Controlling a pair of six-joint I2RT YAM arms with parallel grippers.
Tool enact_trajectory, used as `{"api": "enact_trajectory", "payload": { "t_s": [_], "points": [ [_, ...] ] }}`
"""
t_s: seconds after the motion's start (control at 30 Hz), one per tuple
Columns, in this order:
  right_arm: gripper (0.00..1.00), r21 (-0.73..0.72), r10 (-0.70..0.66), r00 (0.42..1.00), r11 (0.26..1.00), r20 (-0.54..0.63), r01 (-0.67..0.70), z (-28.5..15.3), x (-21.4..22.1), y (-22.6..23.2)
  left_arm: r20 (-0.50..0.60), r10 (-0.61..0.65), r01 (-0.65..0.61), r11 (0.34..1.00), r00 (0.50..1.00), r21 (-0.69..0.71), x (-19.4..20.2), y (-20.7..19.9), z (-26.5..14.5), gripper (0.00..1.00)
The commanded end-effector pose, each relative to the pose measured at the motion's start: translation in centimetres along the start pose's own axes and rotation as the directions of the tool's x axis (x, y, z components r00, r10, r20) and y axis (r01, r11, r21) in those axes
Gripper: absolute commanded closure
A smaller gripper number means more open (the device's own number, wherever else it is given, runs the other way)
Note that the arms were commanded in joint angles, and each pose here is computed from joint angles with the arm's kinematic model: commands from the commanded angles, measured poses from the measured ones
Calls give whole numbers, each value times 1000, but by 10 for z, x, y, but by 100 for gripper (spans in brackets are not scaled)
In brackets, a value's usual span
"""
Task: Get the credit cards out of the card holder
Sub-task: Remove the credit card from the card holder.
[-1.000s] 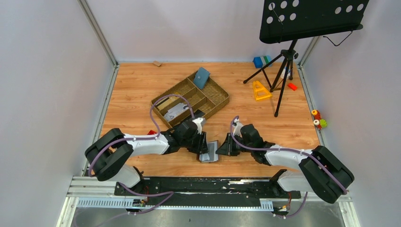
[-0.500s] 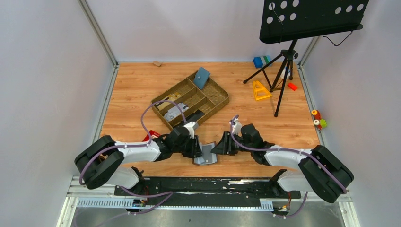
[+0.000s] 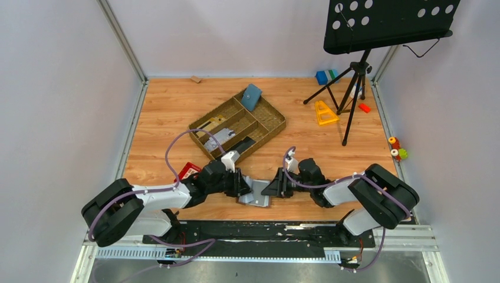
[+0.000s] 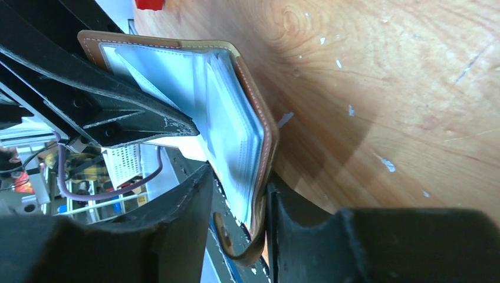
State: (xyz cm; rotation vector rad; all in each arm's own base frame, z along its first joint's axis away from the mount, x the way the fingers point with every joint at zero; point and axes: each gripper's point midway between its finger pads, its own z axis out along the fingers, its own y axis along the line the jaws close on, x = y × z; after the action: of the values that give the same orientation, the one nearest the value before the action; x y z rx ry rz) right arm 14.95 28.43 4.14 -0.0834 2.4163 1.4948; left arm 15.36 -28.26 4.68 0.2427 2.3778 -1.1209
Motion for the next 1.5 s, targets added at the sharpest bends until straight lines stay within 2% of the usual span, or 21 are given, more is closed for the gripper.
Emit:
{"api": "enact_trajectory", "payload": {
  "t_s": [0.0,0.07,0.2,0.3,0.37,0.47,0.53,0.6,0.73,0.93,1.0,1.07,1.47],
  "points": [
    [65,-133,-30,999,991,32,34,0,-9,31,121,-6,-11,990,993,143,-30,-35,-9,71],
    [68,-145,-38,999,988,39,43,0,-11,35,141,-14,-9,987,990,162,-33,-39,-12,71],
    [79,-161,-49,997,985,54,57,-2,-16,42,154,-10,-17,985,988,171,-36,-42,-16,72],
    [89,-148,-62,997,987,54,70,-2,-18,43,154,10,-29,992,988,126,-37,-36,-17,71],
    [92,-121,-68,996,990,58,74,-3,-19,40,154,20,-24,999,988,29,-38,-20,-19,70],
    [93,-52,-88,994,994,67,91,-6,-21,32,134,41,-14,979,990,-202,-38,16,-31,65],
    [93,-10,-112,991,994,74,113,-10,-24,30,139,65,-22,958,988,-287,-43,27,-41,57],
    [93,31,-141,986,990,91,138,-15,-28,29,154,76,-23,948,985,-317,-46,31,-47,45],
    [93,90,-204,971,977,123,194,-24,-38,30,187,80,-29,964,979,-263,-50,21,-53,32],
    [93,85,-239,963,969,122,230,-27,-41,38,232,93,-89,996,968,-30,-55,-22,-52,5],
    [94,76,-241,963,969,120,233,-28,-40,40,253,116,-131,990,961,46,-58,-38,-56,1],
    [93,64,-242,963,970,122,236,-28,-40,43,262,128,-157,983,957,93,-58,-47,-57,0],
    [94,15,-248,960,969,131,248,-28,-40,52,134,168,-179,981,977,71,-46,-48,-29,0]
  ]
}}
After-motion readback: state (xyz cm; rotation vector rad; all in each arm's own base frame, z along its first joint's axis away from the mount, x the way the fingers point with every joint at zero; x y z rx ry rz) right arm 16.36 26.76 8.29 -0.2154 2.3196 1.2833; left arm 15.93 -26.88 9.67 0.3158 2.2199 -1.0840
